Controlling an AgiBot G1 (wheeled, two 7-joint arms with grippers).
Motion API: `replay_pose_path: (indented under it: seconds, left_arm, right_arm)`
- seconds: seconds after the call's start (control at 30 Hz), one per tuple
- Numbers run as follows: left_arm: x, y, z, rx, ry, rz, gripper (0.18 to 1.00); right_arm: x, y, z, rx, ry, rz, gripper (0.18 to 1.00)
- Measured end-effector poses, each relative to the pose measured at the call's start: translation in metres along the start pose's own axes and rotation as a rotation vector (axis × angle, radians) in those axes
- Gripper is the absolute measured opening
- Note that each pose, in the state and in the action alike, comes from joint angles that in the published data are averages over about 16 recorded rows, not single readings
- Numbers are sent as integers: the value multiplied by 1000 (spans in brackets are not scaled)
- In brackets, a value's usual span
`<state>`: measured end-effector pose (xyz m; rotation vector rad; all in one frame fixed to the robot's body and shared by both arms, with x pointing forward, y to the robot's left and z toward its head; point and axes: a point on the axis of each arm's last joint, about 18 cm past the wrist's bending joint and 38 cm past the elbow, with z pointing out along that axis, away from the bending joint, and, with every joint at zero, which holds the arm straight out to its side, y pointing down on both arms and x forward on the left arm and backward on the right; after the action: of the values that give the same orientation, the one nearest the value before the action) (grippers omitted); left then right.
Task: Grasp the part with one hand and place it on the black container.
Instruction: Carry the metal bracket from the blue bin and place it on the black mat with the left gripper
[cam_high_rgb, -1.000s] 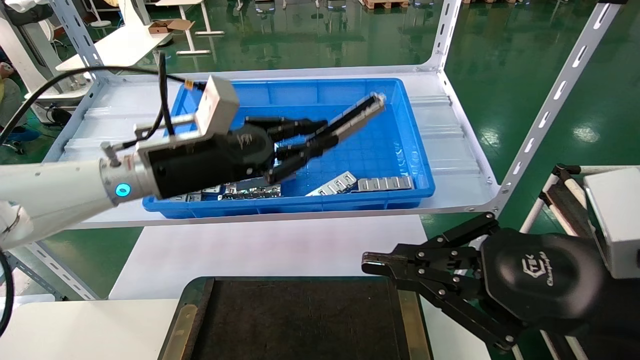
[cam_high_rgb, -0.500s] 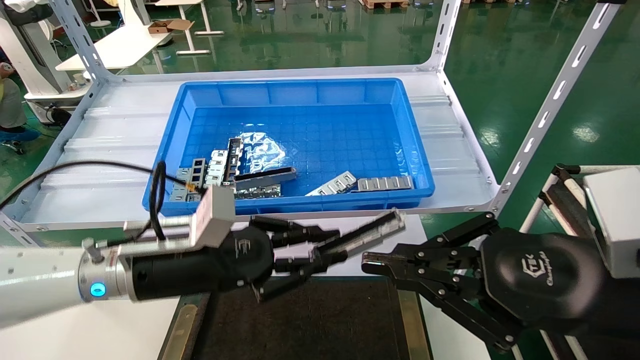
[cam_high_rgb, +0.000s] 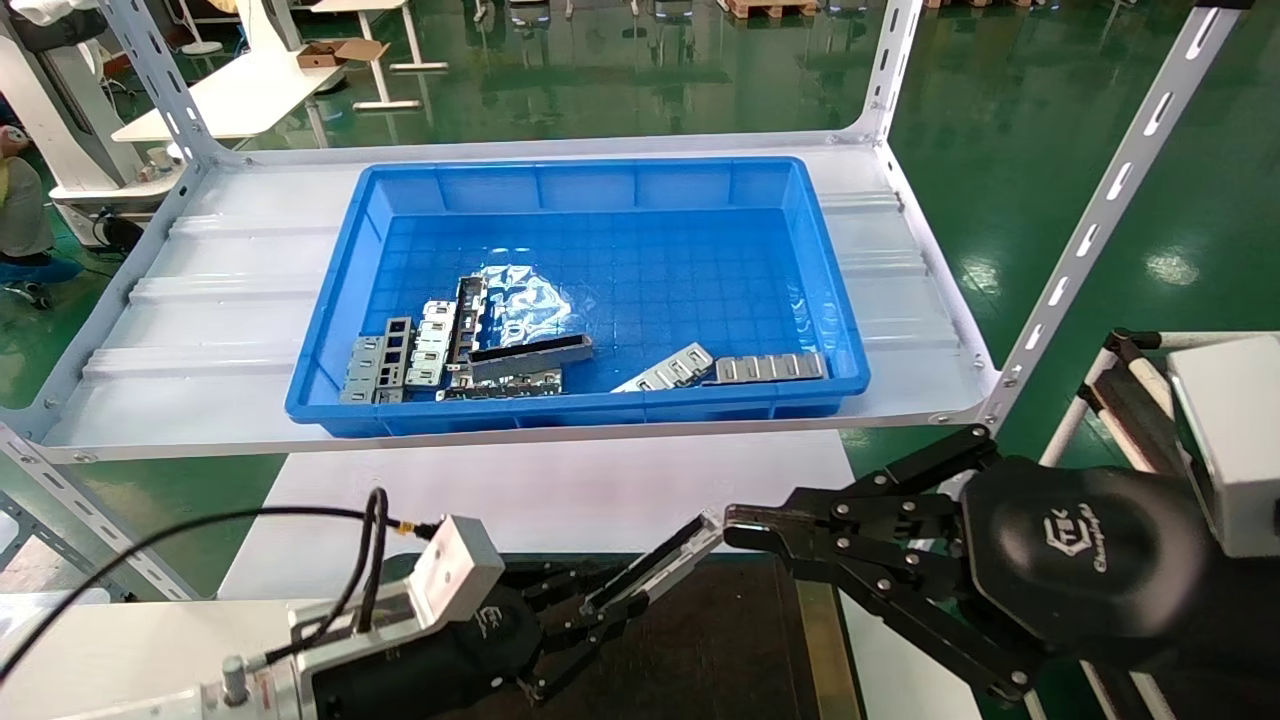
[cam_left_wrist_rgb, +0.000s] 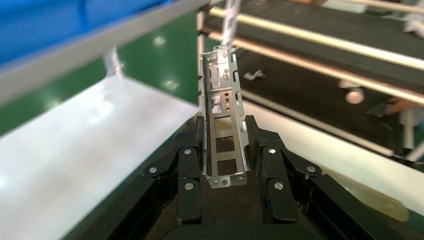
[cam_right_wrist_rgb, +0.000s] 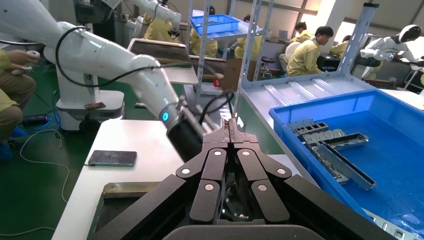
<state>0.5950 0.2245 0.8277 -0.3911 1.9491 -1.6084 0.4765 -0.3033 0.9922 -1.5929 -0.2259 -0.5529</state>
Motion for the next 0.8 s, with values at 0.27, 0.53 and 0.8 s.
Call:
replay_pose_path:
  seconds: [0.27, 0.53, 0.8]
  left_arm:
    - [14, 40, 21, -25, -123, -101, 353]
    - [27, 72, 46, -31, -244, -191, 353]
    - [38, 91, 72, -26, -343, -283, 353]
  right_arm:
    - [0, 0, 0, 0, 0, 0, 191]
    - [0, 0, 0, 0, 0, 0, 191]
    - [0, 0, 0, 0, 0, 0, 191]
